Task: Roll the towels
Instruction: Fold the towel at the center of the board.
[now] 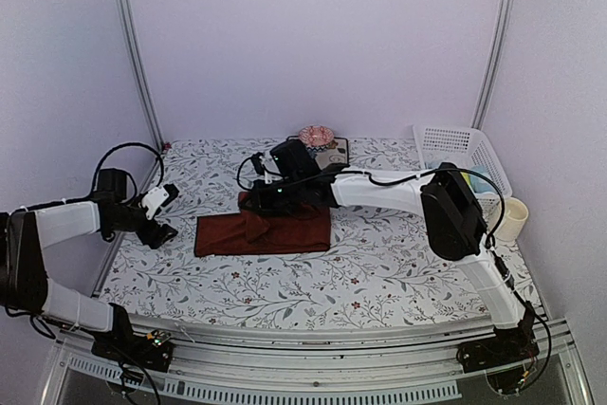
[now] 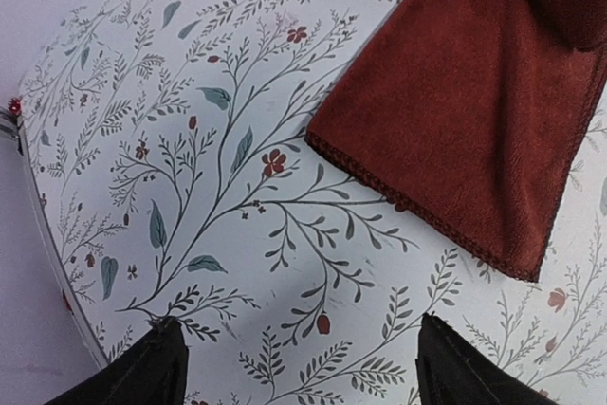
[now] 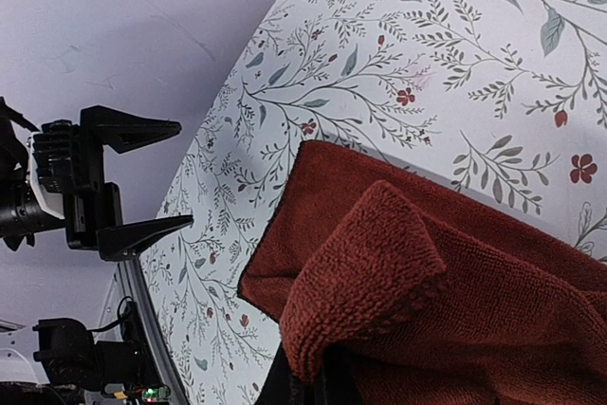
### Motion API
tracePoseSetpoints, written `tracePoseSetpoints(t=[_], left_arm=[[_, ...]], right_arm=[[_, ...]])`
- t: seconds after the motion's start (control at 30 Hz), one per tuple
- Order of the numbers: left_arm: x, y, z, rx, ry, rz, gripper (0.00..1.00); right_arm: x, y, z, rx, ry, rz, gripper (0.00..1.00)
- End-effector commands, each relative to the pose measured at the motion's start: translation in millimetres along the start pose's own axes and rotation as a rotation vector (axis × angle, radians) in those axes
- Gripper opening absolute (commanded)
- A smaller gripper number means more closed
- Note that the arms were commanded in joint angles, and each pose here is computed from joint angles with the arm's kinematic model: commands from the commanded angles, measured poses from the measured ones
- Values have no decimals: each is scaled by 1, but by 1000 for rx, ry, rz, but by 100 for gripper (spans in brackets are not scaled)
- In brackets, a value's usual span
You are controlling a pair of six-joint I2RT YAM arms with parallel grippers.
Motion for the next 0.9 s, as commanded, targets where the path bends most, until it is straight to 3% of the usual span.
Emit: tracePoseSetpoints(t=[0.0,0.47,0.87], left_arm=[[8,3,3,-24,-30,15,83],[16,6,0,-58,-34,27,84],[23,-1,-4,-148,-64,73,84]], right_arm=[[10,23,4,96,-33,28,2],[44,16,99,-21,-115,75,2],[30,13,43,96,-17,83,2]])
Point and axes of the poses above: each gripper's point midway between its finger pads, its own z axis back along the fingers, its own y axis along the line the jaws close on, x = y × z, the point moved 10 cm from there along z, back along the fingers, and after that the axes turned 8 degrees about z, right-handed, at the moved point
